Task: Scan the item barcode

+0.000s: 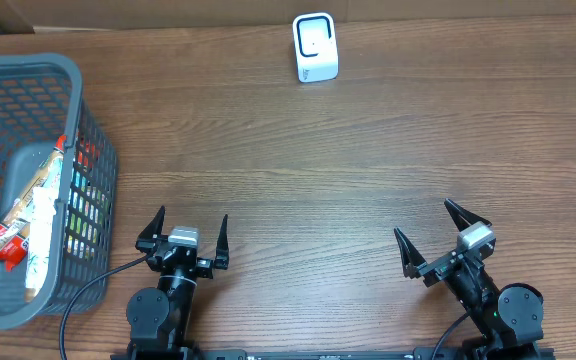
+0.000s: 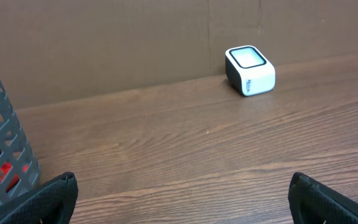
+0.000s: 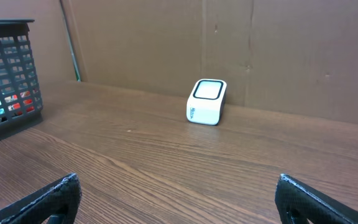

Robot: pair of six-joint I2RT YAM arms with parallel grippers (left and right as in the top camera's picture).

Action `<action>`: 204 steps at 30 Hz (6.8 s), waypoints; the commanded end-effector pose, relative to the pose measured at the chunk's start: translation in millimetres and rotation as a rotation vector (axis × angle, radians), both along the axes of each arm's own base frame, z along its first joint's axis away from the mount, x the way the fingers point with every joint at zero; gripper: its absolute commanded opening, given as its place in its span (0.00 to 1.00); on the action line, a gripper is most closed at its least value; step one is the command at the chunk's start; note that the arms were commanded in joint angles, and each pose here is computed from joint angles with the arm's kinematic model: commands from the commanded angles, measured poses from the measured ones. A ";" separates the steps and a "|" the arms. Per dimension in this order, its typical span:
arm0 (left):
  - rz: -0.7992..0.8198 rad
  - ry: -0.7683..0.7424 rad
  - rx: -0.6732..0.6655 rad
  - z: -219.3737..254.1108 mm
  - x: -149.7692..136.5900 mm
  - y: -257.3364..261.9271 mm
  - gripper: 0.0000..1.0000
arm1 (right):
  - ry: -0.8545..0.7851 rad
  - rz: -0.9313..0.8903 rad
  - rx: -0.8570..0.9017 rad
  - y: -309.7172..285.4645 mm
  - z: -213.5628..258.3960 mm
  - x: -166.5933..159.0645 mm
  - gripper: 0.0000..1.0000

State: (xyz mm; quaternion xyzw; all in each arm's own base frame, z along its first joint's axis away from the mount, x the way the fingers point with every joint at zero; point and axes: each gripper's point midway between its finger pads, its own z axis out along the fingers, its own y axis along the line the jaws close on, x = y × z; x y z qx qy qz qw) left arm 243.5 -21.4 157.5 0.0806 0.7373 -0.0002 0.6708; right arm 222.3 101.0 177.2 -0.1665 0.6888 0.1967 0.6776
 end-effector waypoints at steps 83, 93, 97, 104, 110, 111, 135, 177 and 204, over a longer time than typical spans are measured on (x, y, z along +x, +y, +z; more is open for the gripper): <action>0.002 -0.006 0.018 -1.5 0.1 0.9 1.00 | 0.000 0.011 0.011 2.0 -1.3 -1.1 1.00; 0.011 -0.050 -0.103 27.9 -2.1 1.1 1.00 | 0.027 0.045 0.121 5.8 20.0 -7.5 1.00; 0.013 -0.048 -0.127 60.9 -7.9 1.4 1.00 | 0.015 0.043 0.123 3.6 47.1 -15.1 1.00; 0.016 0.031 -0.183 144.6 -14.0 0.3 1.00 | 0.087 0.040 0.109 0.6 100.2 -30.3 1.00; 0.030 0.164 -0.187 212.3 -18.1 0.4 1.00 | 0.187 0.051 0.090 3.1 148.0 -32.0 1.00; 0.033 0.192 -0.185 222.0 -18.7 0.5 1.00 | 0.214 0.049 0.084 3.4 154.6 -30.6 1.00; 0.388 0.673 -0.244 261.9 7.2 48.1 1.00 | 0.881 0.300 0.073 61.2 139.5 21.0 1.00; 1.104 1.012 -0.586 9.7 -25.2 295.6 0.90 | 0.965 0.196 0.025 51.0 110.0 39.4 1.00; 0.868 1.333 -0.377 -131.6 -18.3 308.0 0.05 | 0.933 0.182 0.024 49.9 113.3 46.4 1.00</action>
